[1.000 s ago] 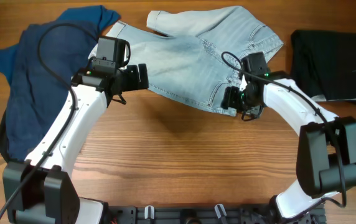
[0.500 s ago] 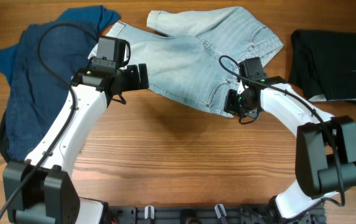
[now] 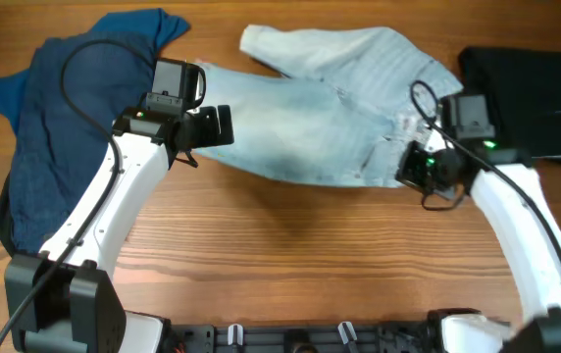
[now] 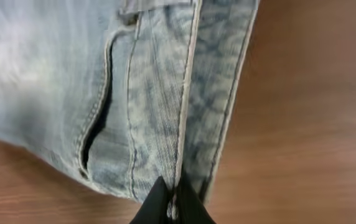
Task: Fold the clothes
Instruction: 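Grasp the jeans waist with the right gripper and spread rightward, then drag the jeans flat toward the table center with both grippers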
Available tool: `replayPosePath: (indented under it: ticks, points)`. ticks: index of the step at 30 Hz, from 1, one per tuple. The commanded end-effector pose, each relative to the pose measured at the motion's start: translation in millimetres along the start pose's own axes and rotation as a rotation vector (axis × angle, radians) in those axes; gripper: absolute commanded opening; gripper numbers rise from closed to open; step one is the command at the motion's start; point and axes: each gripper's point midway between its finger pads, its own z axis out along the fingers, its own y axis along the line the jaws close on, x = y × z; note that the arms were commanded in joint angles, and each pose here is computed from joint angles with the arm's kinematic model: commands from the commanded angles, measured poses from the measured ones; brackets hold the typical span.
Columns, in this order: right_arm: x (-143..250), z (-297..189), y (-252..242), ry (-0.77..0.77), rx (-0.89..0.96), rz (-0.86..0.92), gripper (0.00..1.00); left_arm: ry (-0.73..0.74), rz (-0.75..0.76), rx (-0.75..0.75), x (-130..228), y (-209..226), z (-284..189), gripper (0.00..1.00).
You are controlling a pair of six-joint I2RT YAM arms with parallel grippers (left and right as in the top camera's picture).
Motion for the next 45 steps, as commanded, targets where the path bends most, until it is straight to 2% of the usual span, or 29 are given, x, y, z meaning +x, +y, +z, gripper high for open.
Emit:
replayPosePath:
  ticks: [1, 3, 5, 6, 8, 9, 10, 13, 19, 25, 29, 36, 42, 45]
  points:
    - [4.6, -25.8, -21.1, -0.053, 0.063, 0.022, 0.04, 0.007, 0.014, -0.012, 0.0, 4.1, 3.5, 1.0]
    - [12.5, -30.4, -21.8, -0.036, 0.06, 0.024, 0.04, 0.006, 0.014, -0.012, -0.1, 4.2, 3.5, 1.0]
    - [22.7, -29.6, -22.0, 0.011, 0.055, 0.001, 0.15, 0.005, 0.014, -0.012, -0.3, 4.1, 3.5, 1.0]
    - [24.9, -29.6, -23.0, 0.021, 0.059, -0.015, 0.3, 0.002, 0.014, -0.011, -1.1, 3.9, 3.6, 1.0]
    - [23.6, -29.7, -23.1, 0.015, 0.06, -0.021, 0.78, -0.012, 0.014, -0.007, -4.5, 2.8, 3.5, 1.0]
    - [21.4, -29.6, -21.1, 0.007, 0.051, -0.02, 0.9, -0.03, 0.013, -0.001, -9.1, 1.3, 3.4, 1.0]
    - [18.4, -30.0, -18.5, -0.005, 0.039, -0.023, 0.94, -0.045, 0.013, 0.006, -12.7, -0.2, 3.2, 1.0]
    - [5.4, -35.1, -6.7, -0.052, -0.009, -0.061, 0.95, -0.097, 0.014, 0.077, -26.6, -14.0, 1.7, 1.0]
    - [-29.8, -46.3, 24.0, -0.193, -0.136, -0.131, 0.95, -0.327, 0.026, 0.224, -84.9, -45.0, -3.3, 1.0]
    - [-35.2, -48.0, 27.3, -0.221, -0.143, -0.188, 0.95, -0.176, 0.051, 0.361, -99.8, -68.5, 83.5, 1.0]
    - [-35.0, -47.9, 27.1, -0.22, -0.142, -0.189, 0.95, -0.158, 0.057, 0.383, -115.3, -80.0, 111.6, 1.0]
    - [-39.8, -49.4, 29.8, -0.241, -0.151, -0.192, 0.95, -0.121, 0.072, 0.467, -101.4, -96.1, 139.9, 1.0]
    - [-37.9, -48.7, 28.7, -0.232, -0.147, -0.192, 0.95, -0.088, 0.107, 0.479, -80.9, -117.2, 164.5, 1.0]
    - [-37.4, -48.5, 28.4, -0.23, -0.147, -0.192, 0.95, -0.073, 0.105, 0.474, -75.5, -116.2, 171.5, 0.95]
